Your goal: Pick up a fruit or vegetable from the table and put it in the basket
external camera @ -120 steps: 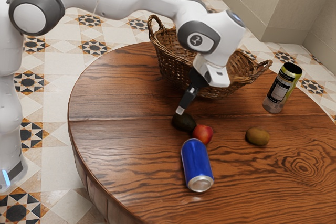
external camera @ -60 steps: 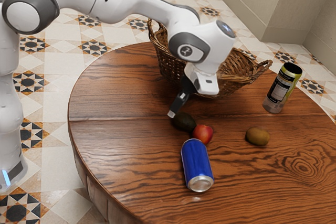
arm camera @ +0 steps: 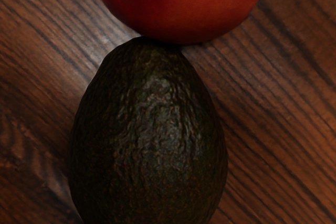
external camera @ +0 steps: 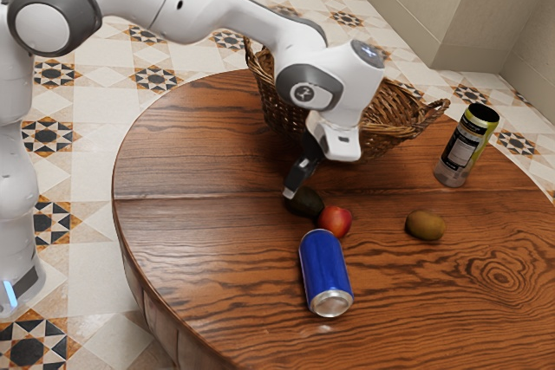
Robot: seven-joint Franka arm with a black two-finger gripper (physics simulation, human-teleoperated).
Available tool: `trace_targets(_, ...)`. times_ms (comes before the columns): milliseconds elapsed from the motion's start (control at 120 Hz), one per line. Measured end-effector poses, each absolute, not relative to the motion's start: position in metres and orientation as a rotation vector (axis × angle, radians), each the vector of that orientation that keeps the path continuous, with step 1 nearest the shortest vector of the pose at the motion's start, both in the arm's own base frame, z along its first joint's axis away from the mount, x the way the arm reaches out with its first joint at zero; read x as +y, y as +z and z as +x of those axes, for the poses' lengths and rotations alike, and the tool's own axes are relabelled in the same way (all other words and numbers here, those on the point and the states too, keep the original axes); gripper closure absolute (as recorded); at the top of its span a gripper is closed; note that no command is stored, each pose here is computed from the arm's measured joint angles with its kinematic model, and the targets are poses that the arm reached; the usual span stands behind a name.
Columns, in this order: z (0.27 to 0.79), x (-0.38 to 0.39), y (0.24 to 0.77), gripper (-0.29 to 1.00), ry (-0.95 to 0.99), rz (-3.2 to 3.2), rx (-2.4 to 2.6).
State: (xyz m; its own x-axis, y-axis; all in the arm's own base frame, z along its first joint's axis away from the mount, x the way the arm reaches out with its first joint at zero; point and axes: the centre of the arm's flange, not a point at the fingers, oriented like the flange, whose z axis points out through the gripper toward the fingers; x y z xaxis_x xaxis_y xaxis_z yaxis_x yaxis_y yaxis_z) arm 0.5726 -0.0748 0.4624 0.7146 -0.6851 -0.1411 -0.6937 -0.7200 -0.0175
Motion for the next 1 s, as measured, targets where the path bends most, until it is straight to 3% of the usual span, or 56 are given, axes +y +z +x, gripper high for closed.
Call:
trace_targets(583, 0.577, -0.076, 0.424, 0.0, 0.064, -2.873, 1.188)
trace_targets(767, 0.579, -0.074, 0.427, 0.32, 0.034, -2.886, 1.176)
trace_targets(1000, 0.579, -0.074, 0.439, 0.39, 0.001, -2.869, 1.159)
